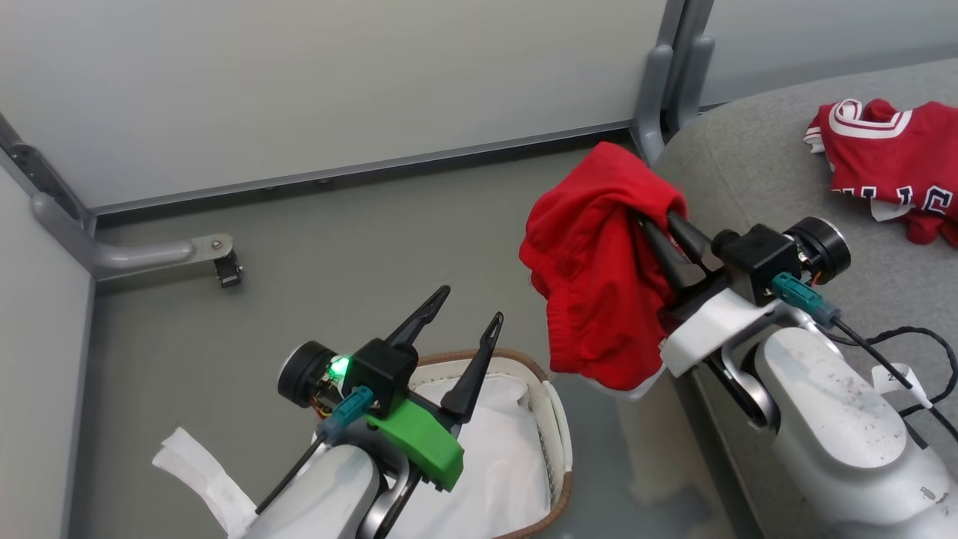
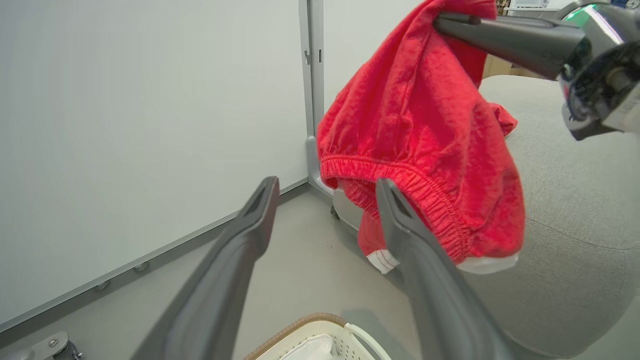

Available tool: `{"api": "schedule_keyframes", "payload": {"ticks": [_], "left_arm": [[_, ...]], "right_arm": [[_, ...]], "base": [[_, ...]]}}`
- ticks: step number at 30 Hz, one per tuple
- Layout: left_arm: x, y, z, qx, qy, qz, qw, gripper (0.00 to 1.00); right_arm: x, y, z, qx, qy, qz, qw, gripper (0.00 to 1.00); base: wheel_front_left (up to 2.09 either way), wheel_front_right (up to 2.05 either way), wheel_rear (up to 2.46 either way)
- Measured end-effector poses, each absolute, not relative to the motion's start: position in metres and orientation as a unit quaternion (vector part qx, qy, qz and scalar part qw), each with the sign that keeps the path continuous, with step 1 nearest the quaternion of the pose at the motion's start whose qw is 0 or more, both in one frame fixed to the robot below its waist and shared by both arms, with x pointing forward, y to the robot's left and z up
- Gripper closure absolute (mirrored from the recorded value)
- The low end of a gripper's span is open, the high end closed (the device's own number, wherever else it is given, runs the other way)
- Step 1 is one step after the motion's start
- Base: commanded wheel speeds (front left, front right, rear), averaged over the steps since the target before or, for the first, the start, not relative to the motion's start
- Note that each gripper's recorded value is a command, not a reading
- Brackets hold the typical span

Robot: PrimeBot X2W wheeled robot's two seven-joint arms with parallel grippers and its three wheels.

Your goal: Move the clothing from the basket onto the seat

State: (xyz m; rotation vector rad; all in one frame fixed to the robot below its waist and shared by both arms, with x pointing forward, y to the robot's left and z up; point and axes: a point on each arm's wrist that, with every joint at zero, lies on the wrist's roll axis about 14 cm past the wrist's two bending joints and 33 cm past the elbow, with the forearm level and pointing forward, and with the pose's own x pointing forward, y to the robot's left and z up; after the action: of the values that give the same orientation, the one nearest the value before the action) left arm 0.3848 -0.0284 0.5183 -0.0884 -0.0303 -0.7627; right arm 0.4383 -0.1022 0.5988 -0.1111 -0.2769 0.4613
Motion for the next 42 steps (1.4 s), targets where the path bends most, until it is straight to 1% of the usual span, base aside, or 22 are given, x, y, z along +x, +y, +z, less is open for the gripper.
{"api": "schedule_keyframes", "payload": {"ticks": [10, 11, 22, 28, 33, 36, 42], "left_arm": [[0.381, -0.064, 0.516, -0.059, -0.012, -0.415, 0.908, 0.0], [0.38, -0.073, 0.514, -0.062, -0.01, -0.427, 0.902, 0.0], [0.373, -0.129, 0.498, -0.066, 0.005, -0.503, 0.862, 0.0], [0.371, -0.148, 0.484, -0.074, 0.022, -0.53, 0.844, 0.0], [0.376, -0.153, 0.472, -0.083, 0.034, -0.534, 0.84, 0.0], [0.379, -0.151, 0.465, -0.083, 0.04, -0.532, 0.842, 0.0], [0.388, -0.14, 0.461, -0.085, 0.041, -0.518, 0.85, 0.0]], "right_arm": [[0.43, -0.161, 0.592, -0.067, -0.127, 0.15, 0.978, 1.0], [0.426, -0.176, 0.59, -0.073, -0.124, 0.129, 0.981, 1.0], [0.396, -0.249, 0.57, -0.084, -0.088, 0.023, 0.992, 1.0], [0.391, -0.267, 0.555, -0.084, -0.065, -0.008, 0.994, 1.0], [0.395, -0.281, 0.545, -0.09, -0.047, -0.03, 0.994, 1.0], [0.405, -0.285, 0.546, -0.093, -0.048, -0.033, 0.994, 1.0], [0.443, -0.301, 0.587, -0.132, -0.093, -0.026, 0.987, 1.0]], "base": [[0.0, 0.0, 0.0], [0.0, 0.0, 0.0], [0.0, 0.0, 0.0], [0.0, 0.0, 0.0], [0.0, 0.0, 0.0], [0.0, 0.0, 0.0], [0.0, 0.0, 0.0]]}}
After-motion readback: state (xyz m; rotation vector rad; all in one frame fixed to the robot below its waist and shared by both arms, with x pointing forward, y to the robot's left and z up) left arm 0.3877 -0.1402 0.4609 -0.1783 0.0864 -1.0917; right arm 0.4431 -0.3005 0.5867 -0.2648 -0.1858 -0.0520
